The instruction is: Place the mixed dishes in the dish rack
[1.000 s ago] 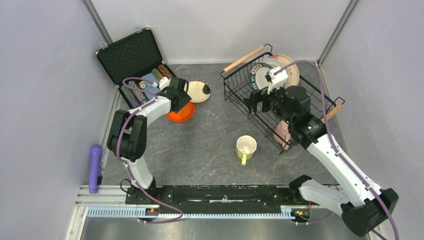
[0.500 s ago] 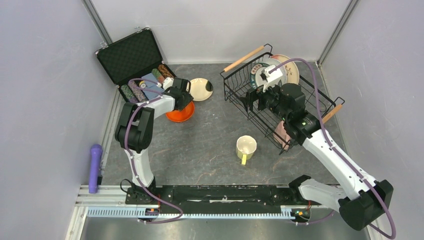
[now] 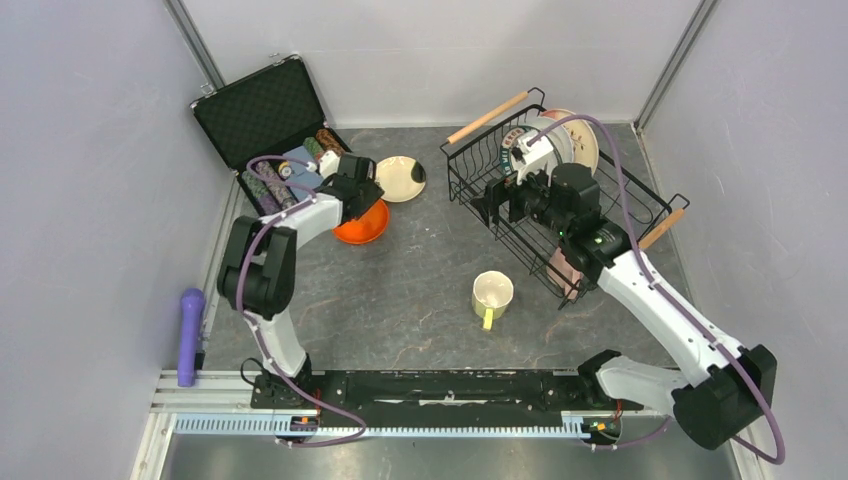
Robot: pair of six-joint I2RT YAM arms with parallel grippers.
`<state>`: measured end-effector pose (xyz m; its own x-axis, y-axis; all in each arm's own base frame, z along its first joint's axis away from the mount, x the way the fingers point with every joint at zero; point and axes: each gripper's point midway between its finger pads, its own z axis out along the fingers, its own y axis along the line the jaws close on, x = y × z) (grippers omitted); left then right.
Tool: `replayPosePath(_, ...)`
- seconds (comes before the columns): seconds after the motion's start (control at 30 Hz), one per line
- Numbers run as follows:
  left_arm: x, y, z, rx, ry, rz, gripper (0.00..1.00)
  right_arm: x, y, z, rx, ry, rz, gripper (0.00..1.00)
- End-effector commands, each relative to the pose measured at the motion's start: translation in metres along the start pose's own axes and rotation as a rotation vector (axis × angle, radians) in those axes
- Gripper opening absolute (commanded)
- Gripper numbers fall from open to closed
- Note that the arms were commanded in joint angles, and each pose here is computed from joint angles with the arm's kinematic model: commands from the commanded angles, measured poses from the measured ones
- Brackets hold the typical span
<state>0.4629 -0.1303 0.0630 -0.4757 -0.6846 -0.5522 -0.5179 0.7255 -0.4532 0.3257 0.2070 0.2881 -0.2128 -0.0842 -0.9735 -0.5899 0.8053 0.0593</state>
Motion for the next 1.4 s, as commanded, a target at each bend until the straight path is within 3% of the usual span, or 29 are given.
replayPosePath(0.0, -0.020, 0.007, -0.041, 0.046, -0.084, -0.019, 0.58, -0.013, 0.023, 0.013, -0.115, -0.031, 0.085, 0.95)
replayPosePath(0.13, -0.031, 0.047, -0.073, 0.033, -0.165, -0.023, 0.60, -0.006, 0.047, 0.025, -0.195, 0.003, 0.122, 0.94)
replayPosePath(0.4, -0.017, 0.101, -0.085, 0.042, -0.138, -0.137, 0.61, -0.010, 0.065, 0.030, -0.239, 0.014, 0.128, 0.94)
replayPosePath(0.6, -0.003, 0.097, -0.064, 0.109, -0.057, -0.169, 0.69, -0.014, 0.067, 0.023, -0.238, 0.002, 0.128, 0.95)
replayPosePath(0.73, 0.001, 0.095, -0.052, 0.134, -0.041, -0.187, 0.70, -0.016, 0.071, 0.019, -0.252, 0.000, 0.127, 0.95)
replayPosePath(1.0, 0.008, 0.106, -0.027, 0.107, -0.020, -0.253, 0.49, -0.023, 0.070, 0.012, -0.249, -0.021, 0.124, 0.95)
replayPosePath(1.23, 0.007, 0.100, -0.021, 0.200, -0.044, -0.242, 0.03, -0.026, 0.071, 0.011, -0.252, -0.020, 0.123, 0.95)
replayPosePath(1.37, -0.005, 0.096, -0.049, 0.279, -0.113, -0.229, 0.02, -0.025, 0.075, 0.009, -0.265, -0.007, 0.134, 0.95)
